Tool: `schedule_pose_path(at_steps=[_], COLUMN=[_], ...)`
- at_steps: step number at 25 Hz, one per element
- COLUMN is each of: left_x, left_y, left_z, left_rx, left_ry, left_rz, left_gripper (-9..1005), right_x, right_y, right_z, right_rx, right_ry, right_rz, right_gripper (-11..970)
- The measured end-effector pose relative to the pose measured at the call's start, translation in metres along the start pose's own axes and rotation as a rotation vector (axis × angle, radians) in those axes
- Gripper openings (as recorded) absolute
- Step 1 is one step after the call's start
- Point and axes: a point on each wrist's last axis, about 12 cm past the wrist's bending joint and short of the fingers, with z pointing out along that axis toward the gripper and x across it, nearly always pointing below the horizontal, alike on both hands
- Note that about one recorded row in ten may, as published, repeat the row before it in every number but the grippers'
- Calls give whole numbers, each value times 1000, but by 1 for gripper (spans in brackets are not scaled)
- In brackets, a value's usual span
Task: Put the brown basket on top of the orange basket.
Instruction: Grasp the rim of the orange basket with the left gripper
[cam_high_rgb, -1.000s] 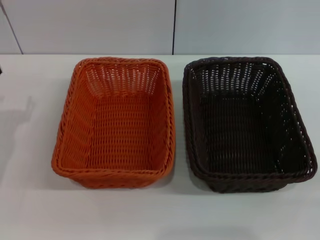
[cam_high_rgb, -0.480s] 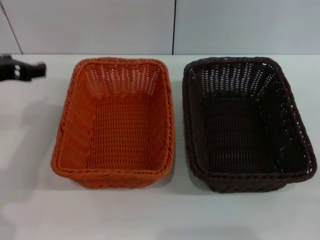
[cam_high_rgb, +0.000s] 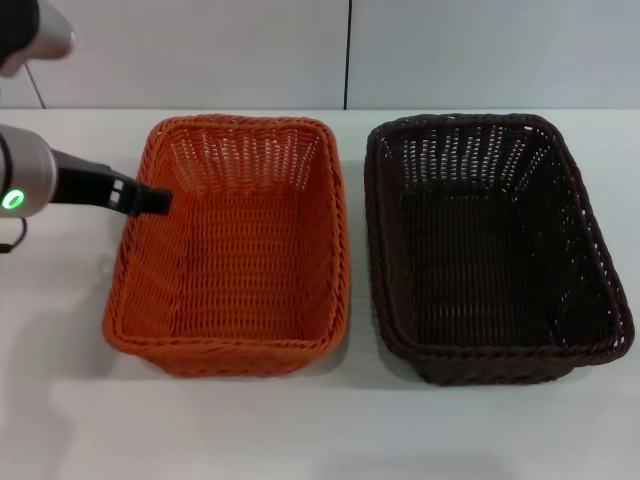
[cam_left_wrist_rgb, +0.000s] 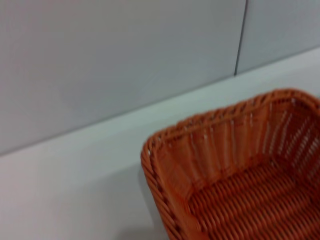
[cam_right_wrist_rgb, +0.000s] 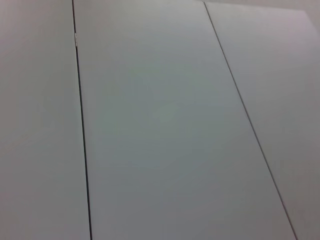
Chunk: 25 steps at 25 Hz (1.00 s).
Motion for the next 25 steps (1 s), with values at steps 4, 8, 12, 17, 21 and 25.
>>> schedule_pose_path(at_steps=[4, 8, 12, 17, 21, 25], left_x=[6, 11, 14, 23, 23, 21], left_y=[-1, 2, 3, 7, 5, 2], left_z=[18, 32, 39, 59, 68, 72], left_rx=[13, 14, 16, 0, 8, 18], left_ry=[54, 86, 107, 163, 196, 216], left_rz=[-6, -24, -29, -32, -26, 0], left_gripper=[778, 779, 779, 777, 772, 729], right_x=[0, 0, 0, 0, 0, 0], right_y=[0, 0, 0, 1, 1, 1], right_z=[-1, -1, -1, -1, -1, -1], right_rx=[0, -2, -2, -10, -11, -11], right_ry=[0, -1, -2, 0, 1, 3], right_rz=[-1, -1, 0, 1, 1, 0], right_gripper=[740, 740, 740, 740, 740, 740])
